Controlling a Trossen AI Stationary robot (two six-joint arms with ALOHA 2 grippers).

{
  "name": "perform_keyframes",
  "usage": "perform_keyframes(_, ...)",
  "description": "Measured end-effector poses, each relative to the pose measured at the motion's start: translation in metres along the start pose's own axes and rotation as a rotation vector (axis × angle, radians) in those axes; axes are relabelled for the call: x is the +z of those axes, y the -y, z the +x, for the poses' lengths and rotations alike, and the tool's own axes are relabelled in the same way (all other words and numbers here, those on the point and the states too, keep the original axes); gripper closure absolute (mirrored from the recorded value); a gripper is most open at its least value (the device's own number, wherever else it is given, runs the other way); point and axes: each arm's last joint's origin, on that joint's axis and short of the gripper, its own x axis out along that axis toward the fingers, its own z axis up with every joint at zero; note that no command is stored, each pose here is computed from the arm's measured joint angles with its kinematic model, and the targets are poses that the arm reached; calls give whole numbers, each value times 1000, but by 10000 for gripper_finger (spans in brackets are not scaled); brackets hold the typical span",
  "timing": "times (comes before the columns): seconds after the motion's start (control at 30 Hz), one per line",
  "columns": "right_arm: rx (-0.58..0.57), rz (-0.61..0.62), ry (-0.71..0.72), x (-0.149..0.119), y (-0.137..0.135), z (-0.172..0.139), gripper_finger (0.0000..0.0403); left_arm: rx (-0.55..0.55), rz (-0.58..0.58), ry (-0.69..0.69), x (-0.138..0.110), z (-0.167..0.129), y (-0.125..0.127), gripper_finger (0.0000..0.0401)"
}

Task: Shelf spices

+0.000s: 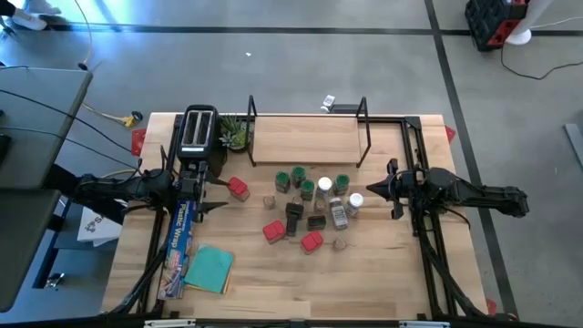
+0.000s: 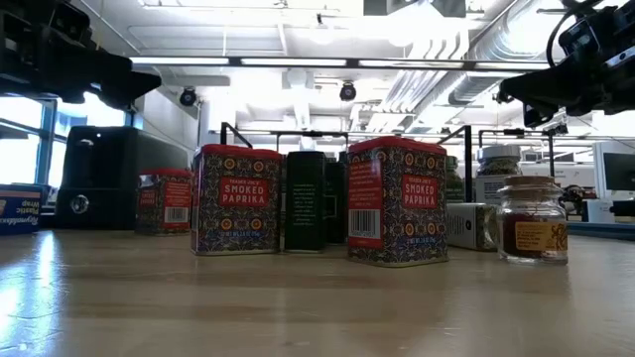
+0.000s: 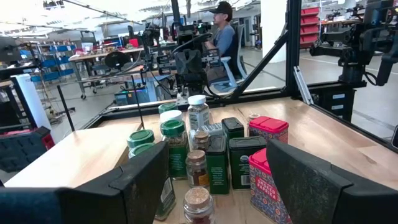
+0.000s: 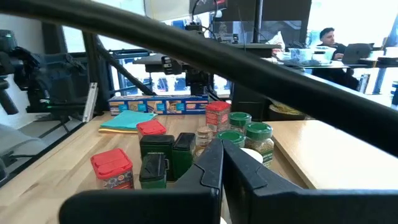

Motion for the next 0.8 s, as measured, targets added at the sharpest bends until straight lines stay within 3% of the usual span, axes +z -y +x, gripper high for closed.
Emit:
perform_keyframes(0.23,-57,-21,-3,0,2,0,403,0,0,0,0,0,0,133)
perform_keyframes(0.43,-286,-239,22,5,9,-1,403,0,0,0,0,0,0,133)
perform_keyframes(0.57,-498,-546,-35,10,14,-4,403,0,0,0,0,0,0,133)
perform_keyframes(0.7,-557,-760,-24,18,15,-6,403,0,0,1,0,0,0,133)
perform_keyframes(0.8,-565,-815,31,25,14,-7,403,1,0,2,0,0,0,133)
